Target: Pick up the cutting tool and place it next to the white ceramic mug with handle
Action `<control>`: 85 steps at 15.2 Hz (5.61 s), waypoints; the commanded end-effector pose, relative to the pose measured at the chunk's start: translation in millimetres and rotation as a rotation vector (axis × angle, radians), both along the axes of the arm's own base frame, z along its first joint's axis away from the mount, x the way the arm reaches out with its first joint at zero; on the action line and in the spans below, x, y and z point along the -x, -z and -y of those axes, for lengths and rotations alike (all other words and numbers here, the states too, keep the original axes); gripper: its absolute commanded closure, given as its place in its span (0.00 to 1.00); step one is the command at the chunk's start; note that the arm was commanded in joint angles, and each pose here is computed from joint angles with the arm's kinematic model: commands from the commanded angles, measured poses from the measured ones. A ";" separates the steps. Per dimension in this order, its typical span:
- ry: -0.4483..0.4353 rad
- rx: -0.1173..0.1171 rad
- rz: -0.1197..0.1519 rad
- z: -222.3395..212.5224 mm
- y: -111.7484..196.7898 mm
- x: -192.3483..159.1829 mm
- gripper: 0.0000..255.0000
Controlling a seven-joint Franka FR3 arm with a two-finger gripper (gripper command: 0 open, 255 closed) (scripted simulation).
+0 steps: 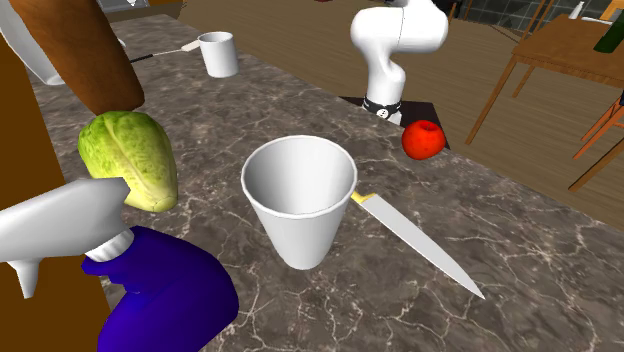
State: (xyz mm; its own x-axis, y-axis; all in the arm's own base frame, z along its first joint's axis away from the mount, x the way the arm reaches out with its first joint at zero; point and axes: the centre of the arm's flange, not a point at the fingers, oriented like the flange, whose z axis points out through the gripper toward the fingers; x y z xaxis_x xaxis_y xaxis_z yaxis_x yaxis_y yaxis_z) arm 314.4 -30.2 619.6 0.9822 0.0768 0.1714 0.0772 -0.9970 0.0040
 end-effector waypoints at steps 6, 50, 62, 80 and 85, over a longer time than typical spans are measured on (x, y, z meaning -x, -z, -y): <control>-0.186 0.030 -0.037 26.9 47.9 -41.1 0.00; -0.733 0.117 -0.147 69.0 213.8 -173.4 1.00; -0.733 0.117 -0.147 69.0 150.4 -173.4 1.00; -0.733 0.117 -0.147 77.4 62.0 -163.2 1.00; -0.733 0.117 -0.147 119.1 62.0 -112.1 1.00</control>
